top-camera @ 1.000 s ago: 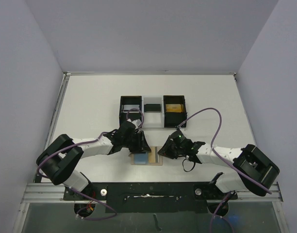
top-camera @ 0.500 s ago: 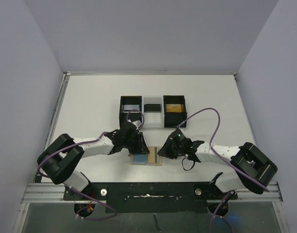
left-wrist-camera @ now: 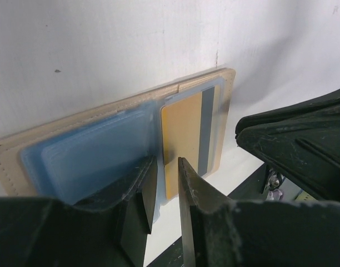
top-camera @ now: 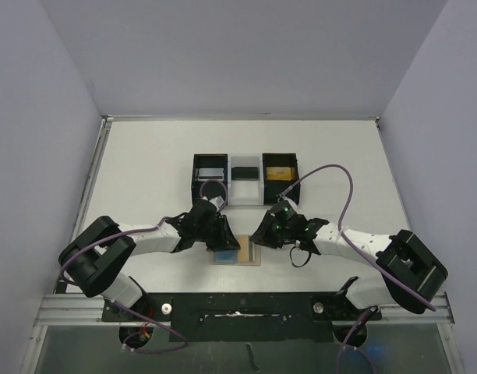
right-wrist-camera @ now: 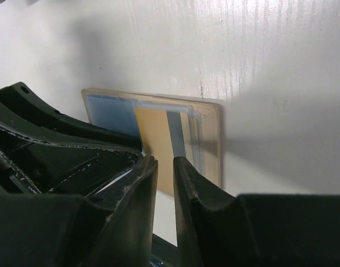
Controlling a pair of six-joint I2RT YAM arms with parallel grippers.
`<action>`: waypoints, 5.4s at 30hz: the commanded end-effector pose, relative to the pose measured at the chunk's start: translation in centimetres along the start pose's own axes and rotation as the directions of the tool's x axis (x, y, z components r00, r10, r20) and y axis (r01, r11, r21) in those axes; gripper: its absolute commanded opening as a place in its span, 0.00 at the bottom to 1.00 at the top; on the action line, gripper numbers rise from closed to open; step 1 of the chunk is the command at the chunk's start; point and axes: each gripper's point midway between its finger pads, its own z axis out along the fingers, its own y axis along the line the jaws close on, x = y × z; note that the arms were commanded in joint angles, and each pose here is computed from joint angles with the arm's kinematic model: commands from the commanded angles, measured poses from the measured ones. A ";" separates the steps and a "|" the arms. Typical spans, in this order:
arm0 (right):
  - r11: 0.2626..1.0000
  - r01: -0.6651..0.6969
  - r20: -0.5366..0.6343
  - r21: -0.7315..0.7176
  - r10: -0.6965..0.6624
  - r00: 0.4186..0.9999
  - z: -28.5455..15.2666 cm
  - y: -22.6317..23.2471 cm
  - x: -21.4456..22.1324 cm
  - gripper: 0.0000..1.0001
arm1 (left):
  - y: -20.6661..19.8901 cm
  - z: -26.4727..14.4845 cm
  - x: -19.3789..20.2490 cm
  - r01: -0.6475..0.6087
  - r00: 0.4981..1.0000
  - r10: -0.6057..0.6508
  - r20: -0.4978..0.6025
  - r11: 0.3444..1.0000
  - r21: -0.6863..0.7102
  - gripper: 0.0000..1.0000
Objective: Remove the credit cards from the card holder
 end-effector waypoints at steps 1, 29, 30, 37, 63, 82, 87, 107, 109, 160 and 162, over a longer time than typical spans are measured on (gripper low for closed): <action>0.998 0.021 0.003 -0.063 -0.021 1.000 -0.1 2.0 -0.6 0.20 | 0.9 -0.2 0.4 0.002 1.000 -0.002 0.009 0.999 -0.032 0.22; 0.998 0.039 -0.016 -0.042 -0.040 0.999 0.1 1.8 -0.4 0.21 | 0.4 -0.6 0.0 -0.013 0.999 0.013 0.033 1.000 -0.005 0.21; 0.998 0.039 -0.017 -0.041 -0.040 0.999 0.1 1.7 -0.4 0.21 | 0.4 -0.6 0.0 -0.016 0.999 0.016 0.034 1.000 -0.006 0.21; 0.999 0.023 -0.069 -0.022 -0.024 0.997 1.3 0.6 1.0 0.21 | 0.4 -0.6 0.1 -0.019 0.999 0.019 0.031 1.000 -0.002 0.21; 1.000 0.022 -0.102 0.001 -0.022 0.995 1.9 -0.1 1.6 0.21 | -1.4 -1.3 -0.8 0.010 0.997 -0.015 0.075 0.998 0.064 0.00; 0.999 0.038 -0.103 0.019 -0.036 0.994 2.1 -0.1 1.4 0.21 | -1.1 -2.1 -0.8 0.007 0.996 -0.013 0.083 0.997 0.075 0.15; 0.999 0.039 -0.106 0.019 -0.037 0.994 2.1 -0.1 1.4 0.21 | -1.3 -1.3 -0.7 0.015 0.998 -0.020 0.058 0.996 0.087 0.25; 0.999 0.035 -0.115 0.021 -0.032 0.993 2.3 -0.6 1.7 0.21 | -0.7 -1.1 -0.2 0.081 0.994 -0.088 0.060 0.991 0.111 0.00; 0.999 0.036 -0.115 0.030 -0.032 0.993 2.3 -0.8 1.6 0.21 | -0.7 -1.5 -0.4 0.078 0.993 -0.087 0.076 0.991 0.107 0.00; 0.995 0.087 -0.167 0.052 -0.077 0.983 3.4 -0.3 2.6 0.23 | -0.5 -3.9 -2.5 0.043 0.990 -0.057 0.125 0.992 0.115 0.00; 0.995 0.088 -0.167 0.051 -0.079 0.983 3.4 -0.3 2.6 0.23 | -0.5 -4.0 -2.4 0.043 0.991 -0.057 0.124 0.992 0.116 0.00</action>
